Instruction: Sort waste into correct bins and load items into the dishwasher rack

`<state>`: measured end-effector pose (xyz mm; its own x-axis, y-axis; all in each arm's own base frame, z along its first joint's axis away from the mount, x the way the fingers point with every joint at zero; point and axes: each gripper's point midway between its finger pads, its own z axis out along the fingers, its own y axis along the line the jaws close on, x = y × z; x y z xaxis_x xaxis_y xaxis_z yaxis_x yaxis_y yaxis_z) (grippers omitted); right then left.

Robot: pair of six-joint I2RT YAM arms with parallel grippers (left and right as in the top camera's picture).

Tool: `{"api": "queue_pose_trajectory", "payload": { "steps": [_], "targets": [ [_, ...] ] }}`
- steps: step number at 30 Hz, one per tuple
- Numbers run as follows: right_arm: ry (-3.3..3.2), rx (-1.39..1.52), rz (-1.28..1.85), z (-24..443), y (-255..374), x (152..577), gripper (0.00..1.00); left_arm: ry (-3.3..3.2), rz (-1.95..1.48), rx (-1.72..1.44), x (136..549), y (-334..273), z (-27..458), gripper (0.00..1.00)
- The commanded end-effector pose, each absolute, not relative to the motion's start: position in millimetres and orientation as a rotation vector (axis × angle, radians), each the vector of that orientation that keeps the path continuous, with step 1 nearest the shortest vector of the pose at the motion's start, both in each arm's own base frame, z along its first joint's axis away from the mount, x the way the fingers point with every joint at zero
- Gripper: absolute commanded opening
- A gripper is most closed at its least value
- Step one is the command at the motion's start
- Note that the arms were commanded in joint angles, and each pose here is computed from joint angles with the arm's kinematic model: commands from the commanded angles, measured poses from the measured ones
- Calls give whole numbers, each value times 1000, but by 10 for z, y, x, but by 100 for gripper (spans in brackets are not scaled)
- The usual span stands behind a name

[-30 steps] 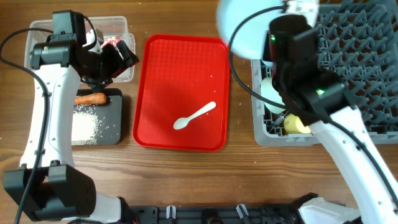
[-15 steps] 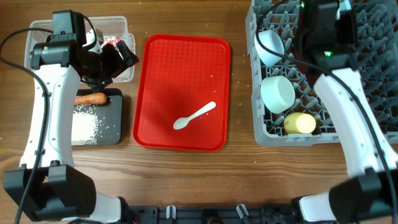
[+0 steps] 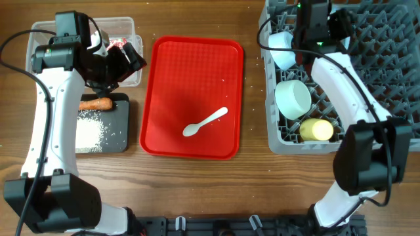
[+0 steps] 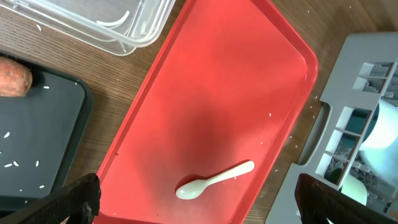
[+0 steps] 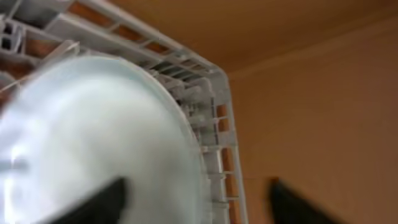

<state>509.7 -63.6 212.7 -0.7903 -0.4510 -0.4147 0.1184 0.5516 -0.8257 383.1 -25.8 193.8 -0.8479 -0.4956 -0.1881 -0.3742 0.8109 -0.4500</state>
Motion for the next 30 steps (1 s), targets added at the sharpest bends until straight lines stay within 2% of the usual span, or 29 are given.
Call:
{"api": "queue_pose_trajectory", "payload": {
  "steps": [1, 3, 6, 9, 13, 15, 17, 19, 23, 27, 30],
  "targets": [
    [2162, -142, -1146, 2156, -621, 5105, 100, 2667, -582, -648, 3830, -261, 2062, 100],
    [2136, -70, -1069, 2318, -592, 5058, 100, 2667, -582, -648, 3830, -261, 2062, 100],
    [2133, -107, -933, 2585, -402, 4904, 100, 2667, -582, -649, 3831, -260, 2062, 100],
    [2190, -189, -674, 2667, 73, 4637, 100, 2667, -582, -648, 3830, -261, 2062, 100],
    [2311, -500, 34, 2541, 1290, 4063, 100, 2667, -582, -648, 3830, -261, 2062, 100],
    [2308, -523, 485, 2641, 1873, 3803, 100, 2667, -582, -648, 3830, -261, 2062, 100],
    [2299, -536, 806, 2724, 2213, 3633, 100, 2667, -582, -648, 3830, -261, 2062, 100],
    [2313, -542, 956, 2670, 2363, 3573, 100, 2667, -582, -648, 3830, -261, 2062, 100],
    [2572, -258, 994, 2187, 2412, 3581, 95, 2667, -582, -648, 3830, -261, 2062, 100],
    [2850, 134, 700, 1516, 2401, 3454, 90, 2667, -582, -648, 3830, -261, 2062, 100],
    [2922, 230, 505, 1175, 2529, 3318, 89, 2667, -582, -649, 3831, -260, 2062, 100]
  ]
}}
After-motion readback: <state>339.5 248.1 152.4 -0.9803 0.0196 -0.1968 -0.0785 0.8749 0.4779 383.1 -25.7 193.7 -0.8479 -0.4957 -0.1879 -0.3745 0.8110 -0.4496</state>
